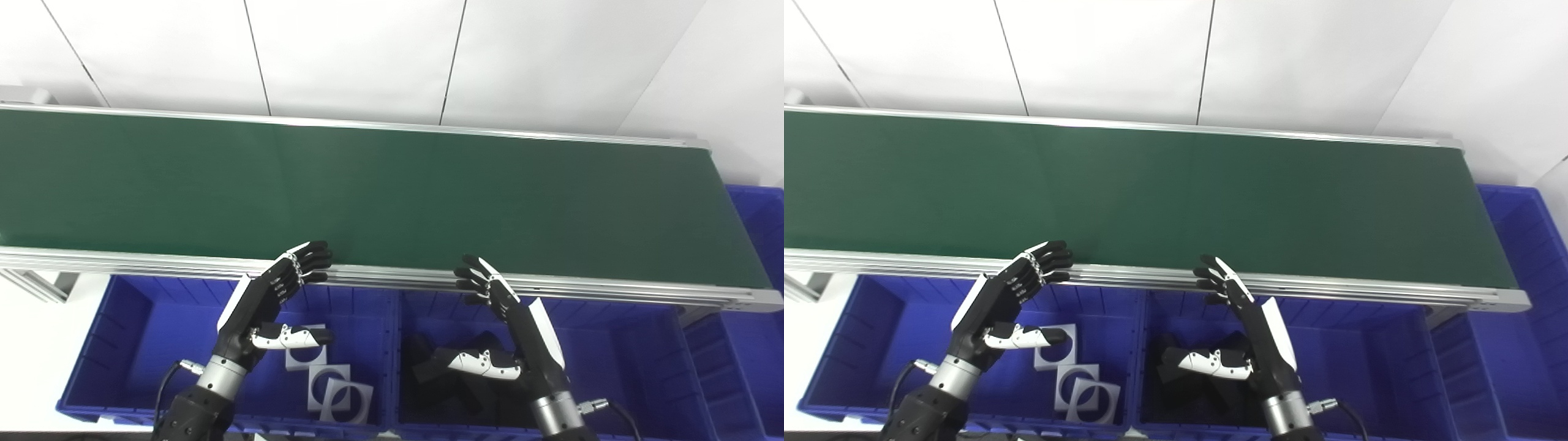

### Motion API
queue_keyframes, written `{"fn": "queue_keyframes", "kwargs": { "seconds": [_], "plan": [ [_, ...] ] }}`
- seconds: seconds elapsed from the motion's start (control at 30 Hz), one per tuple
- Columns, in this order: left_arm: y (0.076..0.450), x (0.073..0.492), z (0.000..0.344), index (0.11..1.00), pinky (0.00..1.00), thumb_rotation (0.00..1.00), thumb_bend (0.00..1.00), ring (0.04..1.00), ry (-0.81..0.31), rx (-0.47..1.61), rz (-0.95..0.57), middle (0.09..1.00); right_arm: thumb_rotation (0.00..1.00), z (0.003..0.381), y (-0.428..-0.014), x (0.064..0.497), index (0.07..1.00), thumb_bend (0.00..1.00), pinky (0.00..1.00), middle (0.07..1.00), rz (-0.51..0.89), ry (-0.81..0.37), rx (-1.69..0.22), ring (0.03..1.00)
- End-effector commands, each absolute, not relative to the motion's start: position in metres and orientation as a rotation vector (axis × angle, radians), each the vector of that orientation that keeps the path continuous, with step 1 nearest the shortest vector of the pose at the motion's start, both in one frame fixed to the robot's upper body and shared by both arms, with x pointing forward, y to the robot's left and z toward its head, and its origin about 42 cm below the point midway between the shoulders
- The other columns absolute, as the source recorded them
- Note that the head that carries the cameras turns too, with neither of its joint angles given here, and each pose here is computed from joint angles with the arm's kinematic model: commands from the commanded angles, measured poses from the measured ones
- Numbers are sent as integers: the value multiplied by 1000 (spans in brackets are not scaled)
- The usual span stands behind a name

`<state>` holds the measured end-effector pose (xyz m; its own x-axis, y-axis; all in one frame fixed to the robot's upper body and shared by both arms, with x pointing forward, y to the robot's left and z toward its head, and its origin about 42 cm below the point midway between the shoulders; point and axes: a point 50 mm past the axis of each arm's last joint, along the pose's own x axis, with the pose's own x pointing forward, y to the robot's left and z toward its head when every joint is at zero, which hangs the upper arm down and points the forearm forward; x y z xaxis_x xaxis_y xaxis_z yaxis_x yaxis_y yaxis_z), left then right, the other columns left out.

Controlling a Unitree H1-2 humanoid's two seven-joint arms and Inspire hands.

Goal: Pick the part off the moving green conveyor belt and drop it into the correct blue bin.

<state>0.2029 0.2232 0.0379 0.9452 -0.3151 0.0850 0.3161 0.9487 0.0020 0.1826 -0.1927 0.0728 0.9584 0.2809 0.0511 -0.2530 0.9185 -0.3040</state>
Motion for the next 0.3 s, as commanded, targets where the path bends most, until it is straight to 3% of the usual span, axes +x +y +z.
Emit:
{"fn": "queue_keyframes", "kwargs": {
  "seconds": [0.0, 0.27],
  "plan": [
    [225, 209, 49, 821, 745, 218, 845, 804, -159, 11, -313, 816, 318, 82, -191, 186, 897, 792, 711, 830, 258, -130, -285, 792],
    [225, 209, 49, 819, 750, 213, 839, 806, -159, 13, -316, 816, 314, 82, -191, 186, 898, 788, 712, 832, 262, -130, -281, 794]
  ]
}}
